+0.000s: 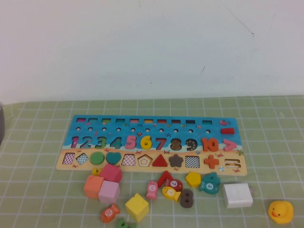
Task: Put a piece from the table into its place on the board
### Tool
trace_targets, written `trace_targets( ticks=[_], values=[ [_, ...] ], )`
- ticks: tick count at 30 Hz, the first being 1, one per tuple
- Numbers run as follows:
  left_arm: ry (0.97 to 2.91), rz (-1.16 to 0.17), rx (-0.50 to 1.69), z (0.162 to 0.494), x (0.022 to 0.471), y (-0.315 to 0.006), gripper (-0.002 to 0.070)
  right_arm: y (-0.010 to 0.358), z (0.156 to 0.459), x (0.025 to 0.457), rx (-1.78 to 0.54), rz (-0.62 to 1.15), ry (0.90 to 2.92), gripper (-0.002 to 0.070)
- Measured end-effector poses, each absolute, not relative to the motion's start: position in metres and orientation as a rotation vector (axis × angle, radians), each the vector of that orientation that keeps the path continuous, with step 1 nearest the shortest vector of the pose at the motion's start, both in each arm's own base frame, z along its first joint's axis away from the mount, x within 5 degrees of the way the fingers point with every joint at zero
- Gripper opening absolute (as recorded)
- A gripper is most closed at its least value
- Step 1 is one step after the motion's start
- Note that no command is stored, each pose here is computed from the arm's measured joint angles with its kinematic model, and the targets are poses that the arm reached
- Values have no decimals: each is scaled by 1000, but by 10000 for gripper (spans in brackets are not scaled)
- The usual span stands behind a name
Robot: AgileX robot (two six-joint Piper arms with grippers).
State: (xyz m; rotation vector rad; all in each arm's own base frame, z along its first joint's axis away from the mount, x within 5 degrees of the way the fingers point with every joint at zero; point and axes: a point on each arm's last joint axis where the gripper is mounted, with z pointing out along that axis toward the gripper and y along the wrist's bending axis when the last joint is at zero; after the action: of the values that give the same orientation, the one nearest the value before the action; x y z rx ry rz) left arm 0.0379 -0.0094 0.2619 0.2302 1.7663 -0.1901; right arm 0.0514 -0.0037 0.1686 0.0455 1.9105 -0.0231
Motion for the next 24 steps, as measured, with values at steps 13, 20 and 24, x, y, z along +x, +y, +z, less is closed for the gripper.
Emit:
trace_targets(
  ticks=[13, 20, 24],
  values=[
    [1869, -58, 27, 184, 50, -3, 0, -4, 169, 51, 46, -23, 1911, -1],
    [1845, -77, 16, 175, 53, -4, 0, -4, 169, 51, 46, -23, 1911, -1],
    [1851, -89, 9, 174, 53, -4, 0, -4, 169, 51, 46, -23, 1911, -1]
  ],
)
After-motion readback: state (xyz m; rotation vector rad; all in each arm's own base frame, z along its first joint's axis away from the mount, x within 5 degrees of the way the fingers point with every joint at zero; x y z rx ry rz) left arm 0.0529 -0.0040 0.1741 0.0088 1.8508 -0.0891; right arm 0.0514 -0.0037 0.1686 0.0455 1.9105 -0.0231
